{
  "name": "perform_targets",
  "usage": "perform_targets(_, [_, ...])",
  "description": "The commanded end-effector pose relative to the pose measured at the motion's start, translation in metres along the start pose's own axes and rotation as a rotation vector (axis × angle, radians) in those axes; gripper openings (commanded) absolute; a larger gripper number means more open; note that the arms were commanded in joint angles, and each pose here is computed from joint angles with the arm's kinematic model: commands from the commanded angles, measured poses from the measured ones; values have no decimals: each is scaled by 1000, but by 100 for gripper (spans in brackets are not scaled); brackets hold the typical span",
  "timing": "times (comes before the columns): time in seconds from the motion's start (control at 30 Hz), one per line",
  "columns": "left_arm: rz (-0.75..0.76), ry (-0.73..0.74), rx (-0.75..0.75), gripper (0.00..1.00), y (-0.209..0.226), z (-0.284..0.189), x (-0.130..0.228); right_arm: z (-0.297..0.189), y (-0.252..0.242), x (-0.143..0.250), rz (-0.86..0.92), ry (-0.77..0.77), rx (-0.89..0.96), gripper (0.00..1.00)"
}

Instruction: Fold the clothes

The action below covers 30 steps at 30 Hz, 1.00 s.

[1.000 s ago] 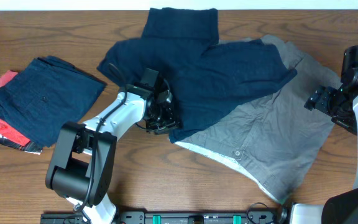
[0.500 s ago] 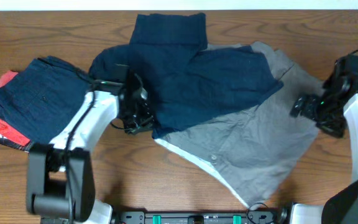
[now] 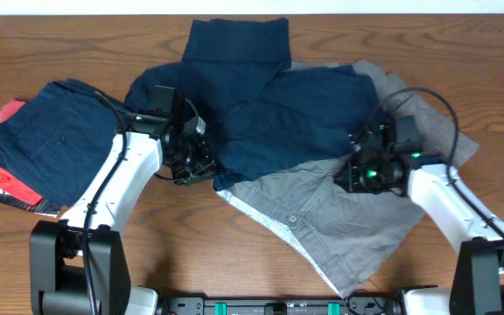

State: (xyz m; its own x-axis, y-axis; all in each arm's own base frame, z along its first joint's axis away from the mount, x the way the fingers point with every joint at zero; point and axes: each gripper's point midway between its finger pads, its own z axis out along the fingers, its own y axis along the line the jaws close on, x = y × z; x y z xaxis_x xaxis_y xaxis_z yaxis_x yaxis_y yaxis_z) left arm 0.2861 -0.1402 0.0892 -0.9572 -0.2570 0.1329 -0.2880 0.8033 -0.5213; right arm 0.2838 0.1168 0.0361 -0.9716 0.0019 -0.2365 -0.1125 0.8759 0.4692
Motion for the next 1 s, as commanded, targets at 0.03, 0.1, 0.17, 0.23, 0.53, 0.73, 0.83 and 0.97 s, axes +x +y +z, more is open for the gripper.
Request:
perform_targets(0.03, [23,-17,-10,8,-3,-4,-3,8,-7,3,10,-19,89,16])
perform_targets(0.1, [23,-16,-10,8,-3,-4,-3,7,-20,3,30,-25,164,16])
perform_targets(0.17, [23,-16,-10,8,-3,-4,-3,7,-31,4,38,-28,218,15])
perform_targets(0.23, [23,-16,-10,8,-3,-4,-3,7,-41,6,49,-24,259,14])
perform_targets(0.53, [15,-9,-24,10,0,-4,0,14,-90,26,167,38,487,9])
perform_targets(0.73, [-12,-13,-140,11,22,-6,3,-23,-148,41,391,9,759,8])
perform_targets(0.83, [-19,-10,-164,11,27,-7,5,-37,-172,45,494,-9,782,7])
perform_targets(0.97, [-25,1,-170,24,28,-7,7,-60,-206,55,684,-52,816,1])
